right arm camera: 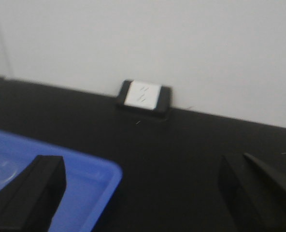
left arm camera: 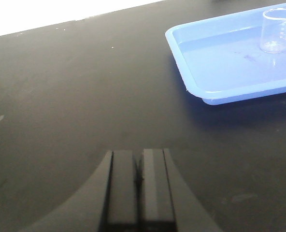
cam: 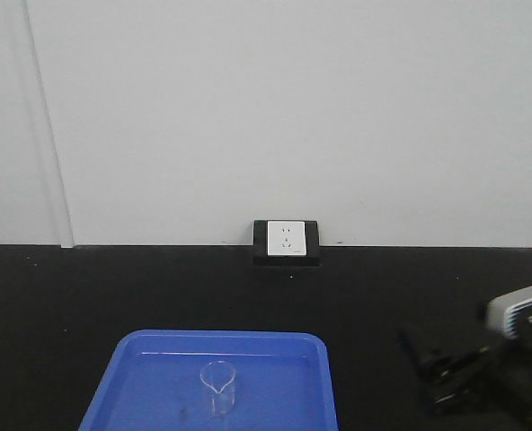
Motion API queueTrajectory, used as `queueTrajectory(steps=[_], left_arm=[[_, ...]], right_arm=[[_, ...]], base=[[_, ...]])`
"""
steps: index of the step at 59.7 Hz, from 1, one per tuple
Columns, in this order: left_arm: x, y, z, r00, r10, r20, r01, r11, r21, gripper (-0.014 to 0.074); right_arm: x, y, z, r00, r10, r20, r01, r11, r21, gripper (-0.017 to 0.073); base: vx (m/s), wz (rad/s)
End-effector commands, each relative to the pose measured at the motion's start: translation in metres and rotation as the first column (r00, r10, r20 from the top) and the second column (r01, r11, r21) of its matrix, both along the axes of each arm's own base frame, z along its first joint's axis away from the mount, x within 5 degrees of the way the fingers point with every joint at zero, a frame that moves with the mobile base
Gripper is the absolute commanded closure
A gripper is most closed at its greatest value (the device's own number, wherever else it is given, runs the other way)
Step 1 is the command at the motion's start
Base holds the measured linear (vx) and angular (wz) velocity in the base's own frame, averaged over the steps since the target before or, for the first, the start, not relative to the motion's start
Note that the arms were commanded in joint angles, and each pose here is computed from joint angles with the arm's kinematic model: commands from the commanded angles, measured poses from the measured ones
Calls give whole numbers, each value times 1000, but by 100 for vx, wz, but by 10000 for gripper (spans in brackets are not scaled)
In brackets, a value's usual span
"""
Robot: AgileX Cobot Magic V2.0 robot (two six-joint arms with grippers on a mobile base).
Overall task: Move beaker to silver tray on left bench
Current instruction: 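Close the right gripper around the beaker and lift it from the tray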
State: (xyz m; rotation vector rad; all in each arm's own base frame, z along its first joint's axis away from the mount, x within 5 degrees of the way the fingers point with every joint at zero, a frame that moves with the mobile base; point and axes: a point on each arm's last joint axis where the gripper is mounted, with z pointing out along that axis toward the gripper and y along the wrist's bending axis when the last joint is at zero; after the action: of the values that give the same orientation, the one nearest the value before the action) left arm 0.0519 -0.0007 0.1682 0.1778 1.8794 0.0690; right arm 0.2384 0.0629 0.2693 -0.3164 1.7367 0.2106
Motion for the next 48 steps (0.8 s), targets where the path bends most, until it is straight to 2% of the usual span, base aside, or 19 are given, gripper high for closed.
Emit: queueTrajectory(steps=[1, 12, 22, 31, 34, 40, 48], left_arm=[[2, -1, 1, 998, -15, 69, 16, 1000, -8, 592], [2, -1, 1, 998, -15, 69, 16, 1000, -8, 592], [2, -1, 1, 998, -15, 69, 16, 1000, -8, 592], [2, -1, 1, 998, -15, 69, 16, 1000, -8, 592], [2, -1, 1, 998, -15, 69, 16, 1000, -8, 592], [2, -1, 1, 998, -15, 69, 16, 1000, -8, 592], [2, -1, 1, 998, -15, 69, 16, 1000, -8, 592]], right_arm=[[11, 29, -1, 989, 132, 73, -133, 991, 11, -125], [38, 78, -57, 962, 274, -22, -273, 961, 35, -113], [67, 116, -91, 938, 344, -43, -341, 938, 54, -104], [95, 145, -115, 927, 369, -71, -365, 929, 64, -93], [103, 153, -121, 925, 373, -75, -367, 926, 83, -92], [119, 162, -130, 926, 370, -73, -361, 926, 106, -88], [138, 173, -134, 929, 366, -59, -359, 927, 108, -71]], base=[[0, 0], [0, 0], [0, 0], [0, 0], [0, 0], [0, 0], [0, 0]])
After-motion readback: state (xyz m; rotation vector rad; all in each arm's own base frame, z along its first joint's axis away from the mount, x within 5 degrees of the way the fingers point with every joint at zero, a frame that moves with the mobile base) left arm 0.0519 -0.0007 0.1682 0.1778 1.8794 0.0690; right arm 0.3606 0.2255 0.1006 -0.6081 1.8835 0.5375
